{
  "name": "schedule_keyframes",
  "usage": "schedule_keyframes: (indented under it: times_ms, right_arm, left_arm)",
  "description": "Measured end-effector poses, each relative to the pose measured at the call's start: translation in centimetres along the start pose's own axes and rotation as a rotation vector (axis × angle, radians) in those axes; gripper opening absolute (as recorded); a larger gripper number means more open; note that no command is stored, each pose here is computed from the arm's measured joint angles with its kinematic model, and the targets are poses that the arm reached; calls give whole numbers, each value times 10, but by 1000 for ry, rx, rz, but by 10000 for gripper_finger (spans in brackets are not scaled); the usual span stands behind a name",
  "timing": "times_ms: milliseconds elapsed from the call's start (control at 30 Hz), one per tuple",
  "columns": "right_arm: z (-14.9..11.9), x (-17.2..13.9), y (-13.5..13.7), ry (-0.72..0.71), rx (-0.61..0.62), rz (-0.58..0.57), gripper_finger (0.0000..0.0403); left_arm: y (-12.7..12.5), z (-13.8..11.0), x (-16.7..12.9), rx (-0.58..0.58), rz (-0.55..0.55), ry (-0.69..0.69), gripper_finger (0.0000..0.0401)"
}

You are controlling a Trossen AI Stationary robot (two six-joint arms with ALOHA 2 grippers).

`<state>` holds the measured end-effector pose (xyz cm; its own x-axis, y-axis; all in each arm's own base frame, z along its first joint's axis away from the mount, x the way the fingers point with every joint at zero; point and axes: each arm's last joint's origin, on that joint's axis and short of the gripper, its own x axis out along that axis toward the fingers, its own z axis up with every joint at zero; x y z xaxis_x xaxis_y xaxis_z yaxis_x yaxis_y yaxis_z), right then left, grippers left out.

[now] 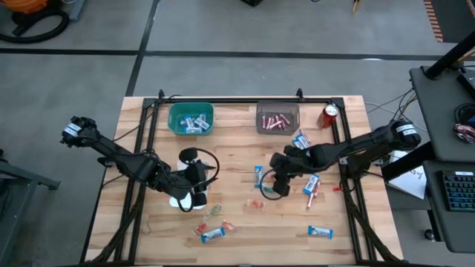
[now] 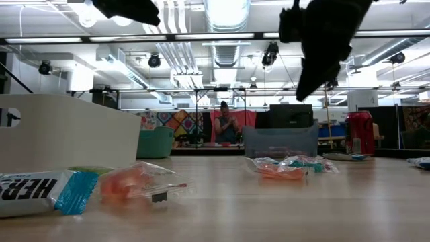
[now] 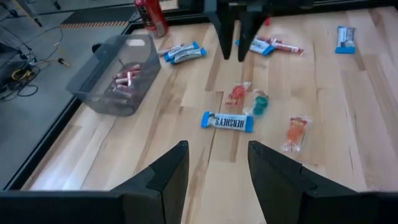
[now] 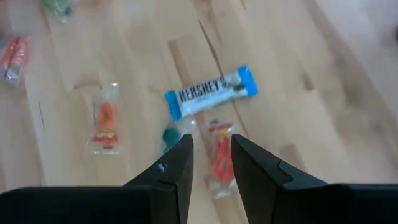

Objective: Sort candy
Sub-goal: Put the orange gummy candy into the white bin

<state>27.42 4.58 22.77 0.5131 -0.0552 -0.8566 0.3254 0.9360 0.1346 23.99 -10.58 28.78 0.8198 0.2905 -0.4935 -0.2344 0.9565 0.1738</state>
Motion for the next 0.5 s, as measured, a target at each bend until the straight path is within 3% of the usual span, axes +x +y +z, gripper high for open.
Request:
schedule_keyframes:
  times_ms: [200, 500]
  right_arm:
    - [-17, 9, -2, 55, 95, -25, 102]
    - [-38, 26, -12, 50, 79, -95, 102]
  left_arm:
    - [0, 2, 0, -13, -1, -15, 149]
    - [0, 2, 0, -14, -1, -19, 149]
